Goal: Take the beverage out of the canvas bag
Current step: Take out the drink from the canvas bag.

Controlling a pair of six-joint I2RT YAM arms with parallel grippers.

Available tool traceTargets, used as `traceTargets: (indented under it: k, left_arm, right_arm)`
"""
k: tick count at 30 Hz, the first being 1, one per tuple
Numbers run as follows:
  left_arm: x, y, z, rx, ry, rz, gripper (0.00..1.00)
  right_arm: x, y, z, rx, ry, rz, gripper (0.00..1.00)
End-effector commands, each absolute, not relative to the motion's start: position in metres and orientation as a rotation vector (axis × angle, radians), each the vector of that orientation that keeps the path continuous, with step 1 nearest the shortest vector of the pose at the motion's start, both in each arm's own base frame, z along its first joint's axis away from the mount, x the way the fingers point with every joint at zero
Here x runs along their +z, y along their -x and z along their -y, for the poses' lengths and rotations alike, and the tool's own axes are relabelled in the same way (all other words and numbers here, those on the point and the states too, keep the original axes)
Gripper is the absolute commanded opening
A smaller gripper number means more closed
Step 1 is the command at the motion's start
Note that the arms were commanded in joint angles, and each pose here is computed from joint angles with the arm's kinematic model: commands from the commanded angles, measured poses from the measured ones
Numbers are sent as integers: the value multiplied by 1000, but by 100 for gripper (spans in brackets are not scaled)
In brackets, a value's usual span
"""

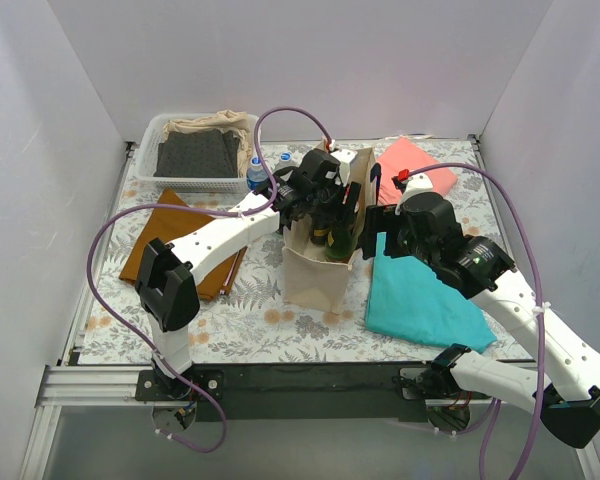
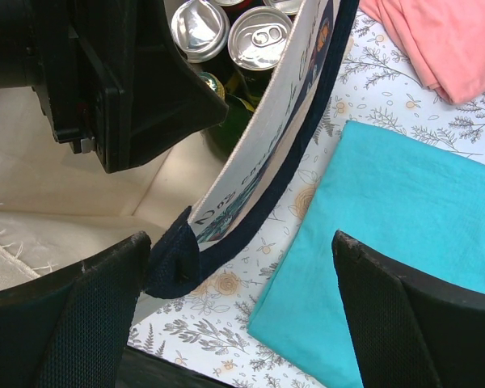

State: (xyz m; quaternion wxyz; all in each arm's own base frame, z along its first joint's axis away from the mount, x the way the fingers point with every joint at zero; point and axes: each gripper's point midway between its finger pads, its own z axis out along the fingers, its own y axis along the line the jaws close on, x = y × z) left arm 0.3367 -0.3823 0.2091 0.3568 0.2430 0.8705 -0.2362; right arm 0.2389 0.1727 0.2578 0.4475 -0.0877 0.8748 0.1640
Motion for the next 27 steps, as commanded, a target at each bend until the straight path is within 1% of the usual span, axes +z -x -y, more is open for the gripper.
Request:
traceTargets:
  k: [1,14,15,20,27]
  left_arm:
    - [218,-340,389,-624,-617,-2219,58]
    - [208,-339,392,-608,-621,-2230,57]
    - [207,-339,393,-609,-625,-2230,55]
    - [206,-338,392,-606,-632,-2231,52]
    - [200,-334,388,-596,-635,-2247,52]
  right_arm:
    - [272,-244,-168,389,201,-2117,98]
    - [267,-245,-166,379,197,-2129,98]
    - [267,-245,-165,378,197,-2127,98]
    - [267,-246,-164,373,197,-2127,98]
    - [266,-247,-164,373,195,-2130,98]
